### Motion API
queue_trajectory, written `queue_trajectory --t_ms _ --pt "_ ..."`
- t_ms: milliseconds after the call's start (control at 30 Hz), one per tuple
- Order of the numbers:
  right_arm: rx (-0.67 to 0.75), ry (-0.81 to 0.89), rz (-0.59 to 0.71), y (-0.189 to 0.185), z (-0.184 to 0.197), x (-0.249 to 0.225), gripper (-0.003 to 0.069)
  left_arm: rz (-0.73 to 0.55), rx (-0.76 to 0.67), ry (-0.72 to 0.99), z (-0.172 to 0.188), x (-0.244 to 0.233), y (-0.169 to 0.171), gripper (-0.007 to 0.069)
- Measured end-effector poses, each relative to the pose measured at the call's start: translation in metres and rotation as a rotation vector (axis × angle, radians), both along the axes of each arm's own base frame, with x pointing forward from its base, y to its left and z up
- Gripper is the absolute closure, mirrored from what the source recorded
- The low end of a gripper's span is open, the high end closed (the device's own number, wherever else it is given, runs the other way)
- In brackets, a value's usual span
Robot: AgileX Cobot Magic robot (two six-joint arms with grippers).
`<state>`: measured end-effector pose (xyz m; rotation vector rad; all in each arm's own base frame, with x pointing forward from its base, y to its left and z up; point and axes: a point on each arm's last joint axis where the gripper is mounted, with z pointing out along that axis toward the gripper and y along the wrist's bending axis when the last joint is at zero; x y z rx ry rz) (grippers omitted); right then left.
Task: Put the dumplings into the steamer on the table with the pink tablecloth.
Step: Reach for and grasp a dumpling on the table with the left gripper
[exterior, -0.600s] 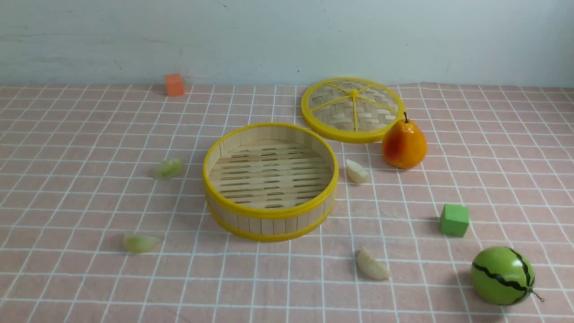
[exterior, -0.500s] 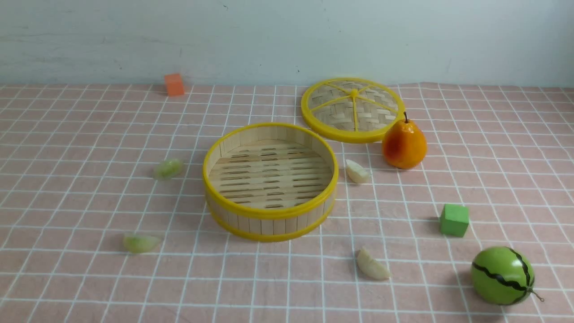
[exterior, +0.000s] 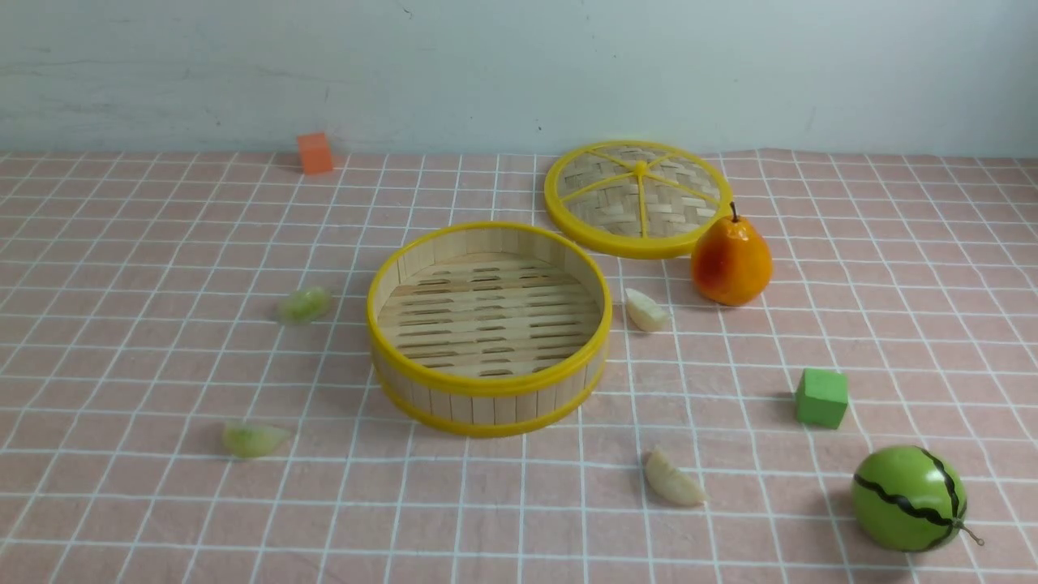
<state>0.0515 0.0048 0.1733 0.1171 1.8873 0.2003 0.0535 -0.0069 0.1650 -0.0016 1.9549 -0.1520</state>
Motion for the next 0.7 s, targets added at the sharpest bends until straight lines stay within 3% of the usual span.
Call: queue_trajectory --t_ms 267,433,567,700 --pt "-0.03 -0.006 -0.003 -0.001 0.0 0.0 0.0612 0.001 -0.004 -0.012 0.001 0.0 0.0 0.0458" --pt "-0.042 -0.042 -0.004 -0.001 0.002 0.001 0.0606 0.01 -0.022 -0.161 0.014 0.004 0.0 0.0449" --pt "-0.03 -0.241 -0.005 -0.001 0.018 0.005 0.0601 0.026 -0.043 -0.397 0.035 0.007 0.002 0.0445" --pt "0.02 -0.557 -0.009 -0.001 0.047 0.002 0.0594 0.039 -0.063 -0.588 0.053 0.005 0.003 0.0443"
